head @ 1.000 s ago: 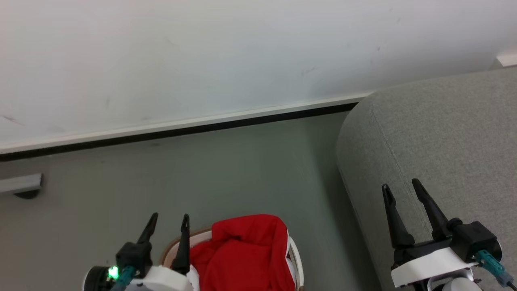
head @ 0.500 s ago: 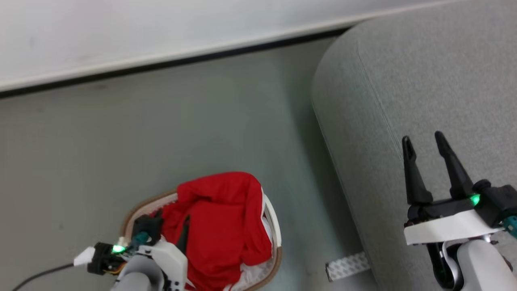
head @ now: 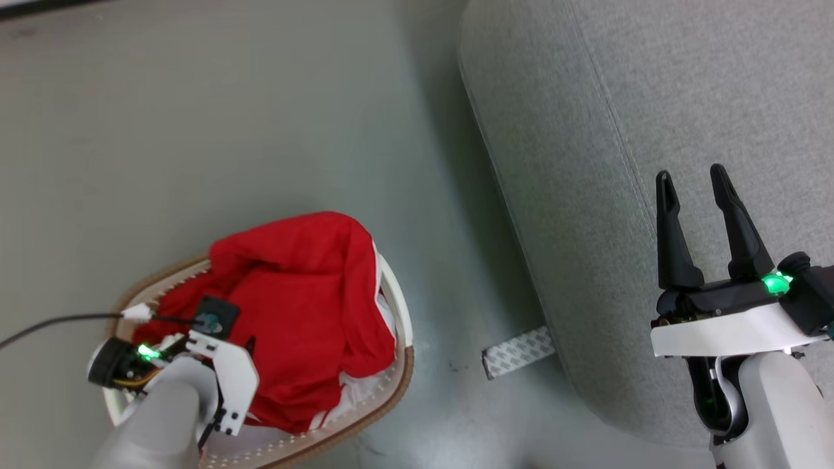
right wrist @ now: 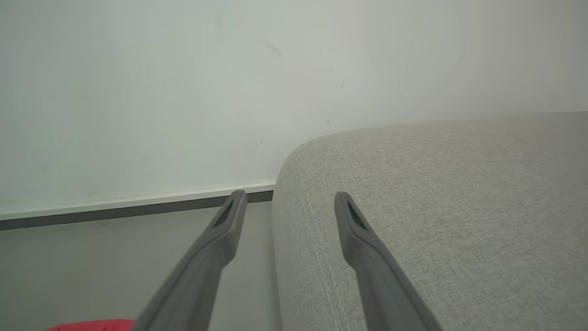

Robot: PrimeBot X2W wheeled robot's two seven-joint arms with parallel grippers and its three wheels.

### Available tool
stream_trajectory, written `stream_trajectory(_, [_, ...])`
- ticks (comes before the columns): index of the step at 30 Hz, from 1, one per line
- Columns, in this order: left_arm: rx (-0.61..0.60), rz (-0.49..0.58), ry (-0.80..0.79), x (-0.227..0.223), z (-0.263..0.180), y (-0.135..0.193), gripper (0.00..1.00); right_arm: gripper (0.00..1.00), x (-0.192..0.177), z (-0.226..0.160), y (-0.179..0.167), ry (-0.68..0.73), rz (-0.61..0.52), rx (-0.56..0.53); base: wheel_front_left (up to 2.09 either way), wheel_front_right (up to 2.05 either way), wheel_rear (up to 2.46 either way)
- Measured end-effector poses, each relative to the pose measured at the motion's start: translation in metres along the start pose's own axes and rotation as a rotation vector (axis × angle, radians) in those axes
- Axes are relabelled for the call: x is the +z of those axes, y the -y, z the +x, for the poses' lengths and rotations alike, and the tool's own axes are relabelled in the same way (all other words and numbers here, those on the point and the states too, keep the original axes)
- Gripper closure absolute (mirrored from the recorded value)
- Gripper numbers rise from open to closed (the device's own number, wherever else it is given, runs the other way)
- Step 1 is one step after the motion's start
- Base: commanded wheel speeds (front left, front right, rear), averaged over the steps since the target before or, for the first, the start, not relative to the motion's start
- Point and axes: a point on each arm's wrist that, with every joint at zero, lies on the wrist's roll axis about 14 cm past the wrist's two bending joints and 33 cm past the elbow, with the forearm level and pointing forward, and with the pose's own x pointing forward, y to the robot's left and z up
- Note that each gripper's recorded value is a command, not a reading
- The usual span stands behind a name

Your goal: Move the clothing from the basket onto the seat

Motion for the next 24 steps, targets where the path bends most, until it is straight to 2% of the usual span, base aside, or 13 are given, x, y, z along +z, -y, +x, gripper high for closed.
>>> stream_trajectory(7, [-0.092, 0.065, -0.077, -0.015, 0.037, 0.016, 0.0, 0.0, -0.026, 0.008, 0.008, -0.06, -0.012, -0.024, 0.0, 0.0, 0.0])
stream_trajectory(12, [-0.176, 0.111, -0.13, -0.033, 0.053, 0.042, 0.0, 0.0, -0.044, 0.011, 0.011, -0.103, -0.02, -0.031, 0.0, 0.0, 0.0])
stream_trajectory(13, [-0.184, 0.098, -0.134, -0.035, 0.055, 0.047, 0.11, 0.0, -0.046, 0.012, 0.012, -0.107, -0.018, -0.033, 0.0, 0.0, 0.0])
stream_trajectory(14, [-0.183, 0.078, -0.138, -0.037, 0.057, 0.049, 0.56, 0.0, -0.047, 0.014, 0.012, -0.11, -0.013, -0.035, 0.0, 0.0, 0.0])
stream_trajectory(15, [-0.18, 0.063, -0.141, -0.038, 0.059, 0.05, 0.74, 0.0, -0.049, 0.014, 0.012, -0.113, -0.009, -0.036, 0.0, 0.0, 0.0])
stream_trajectory(16, [-0.178, 0.049, -0.146, -0.04, 0.059, 0.051, 1.0, 0.0, -0.051, 0.015, 0.012, -0.116, -0.005, -0.037, 0.0, 0.0, 0.0])
stream_trajectory(24, [-0.177, 0.033, -0.122, -0.03, 0.053, 0.055, 1.0, 0.0, -0.042, 0.017, 0.008, -0.094, 0.014, -0.026, 0.0, 0.0, 0.0])
